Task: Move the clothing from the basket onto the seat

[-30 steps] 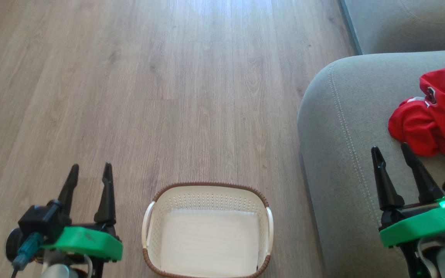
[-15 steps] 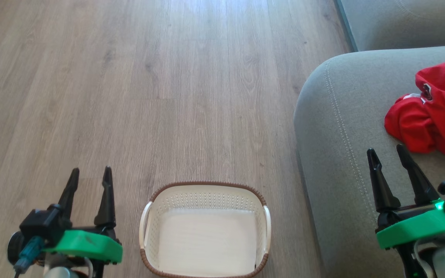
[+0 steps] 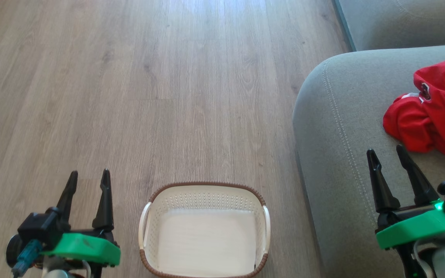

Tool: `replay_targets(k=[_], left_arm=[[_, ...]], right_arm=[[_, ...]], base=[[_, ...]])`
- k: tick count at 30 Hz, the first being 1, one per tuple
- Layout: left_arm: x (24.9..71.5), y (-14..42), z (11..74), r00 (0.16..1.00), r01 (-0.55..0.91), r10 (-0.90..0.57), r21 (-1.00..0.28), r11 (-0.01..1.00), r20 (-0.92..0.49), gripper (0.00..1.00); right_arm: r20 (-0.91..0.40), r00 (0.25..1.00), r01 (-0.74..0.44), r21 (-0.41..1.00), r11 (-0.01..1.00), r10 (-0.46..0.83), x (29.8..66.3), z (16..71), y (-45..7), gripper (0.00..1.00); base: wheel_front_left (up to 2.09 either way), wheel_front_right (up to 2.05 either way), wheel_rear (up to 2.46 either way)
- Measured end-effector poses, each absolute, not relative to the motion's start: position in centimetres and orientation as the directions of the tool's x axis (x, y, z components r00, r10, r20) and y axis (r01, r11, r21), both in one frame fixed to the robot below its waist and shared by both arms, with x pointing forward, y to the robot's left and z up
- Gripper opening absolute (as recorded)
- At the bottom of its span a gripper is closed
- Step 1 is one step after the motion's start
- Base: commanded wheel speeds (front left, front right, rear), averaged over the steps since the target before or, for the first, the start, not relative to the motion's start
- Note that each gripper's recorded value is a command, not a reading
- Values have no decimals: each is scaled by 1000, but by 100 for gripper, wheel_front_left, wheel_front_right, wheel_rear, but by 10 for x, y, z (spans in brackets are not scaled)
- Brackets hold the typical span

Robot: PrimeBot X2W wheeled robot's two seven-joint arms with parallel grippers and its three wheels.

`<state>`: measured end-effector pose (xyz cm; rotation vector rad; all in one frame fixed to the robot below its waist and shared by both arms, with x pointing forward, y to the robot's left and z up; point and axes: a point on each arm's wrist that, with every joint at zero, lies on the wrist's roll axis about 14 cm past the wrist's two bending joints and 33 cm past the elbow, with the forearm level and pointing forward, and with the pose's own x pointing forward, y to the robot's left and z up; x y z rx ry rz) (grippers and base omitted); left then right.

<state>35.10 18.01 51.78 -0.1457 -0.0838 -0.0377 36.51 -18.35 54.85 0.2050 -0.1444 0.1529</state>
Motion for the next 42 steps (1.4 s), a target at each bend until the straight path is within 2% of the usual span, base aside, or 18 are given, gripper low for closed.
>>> replay_targets(k=[23,24,29,42], left_arm=[[353,175,511,996,66,-56,-153,986,74,100],[353,174,508,996,69,-59,-155,986,64,0],[338,170,470,997,48,-58,-172,984,-55,0],[336,172,458,993,3,-38,-292,956,-113,0]], right_arm=[[144,981,-155,193,969,128,364,544,-186,100],[136,982,-153,195,969,127,364,541,-186,0],[17,993,-119,229,966,118,354,502,-184,0],[-16,996,-78,345,935,89,352,493,-189,0]], base=[[0,0,0],[0,0,0],[0,0,0],[0,0,0]])
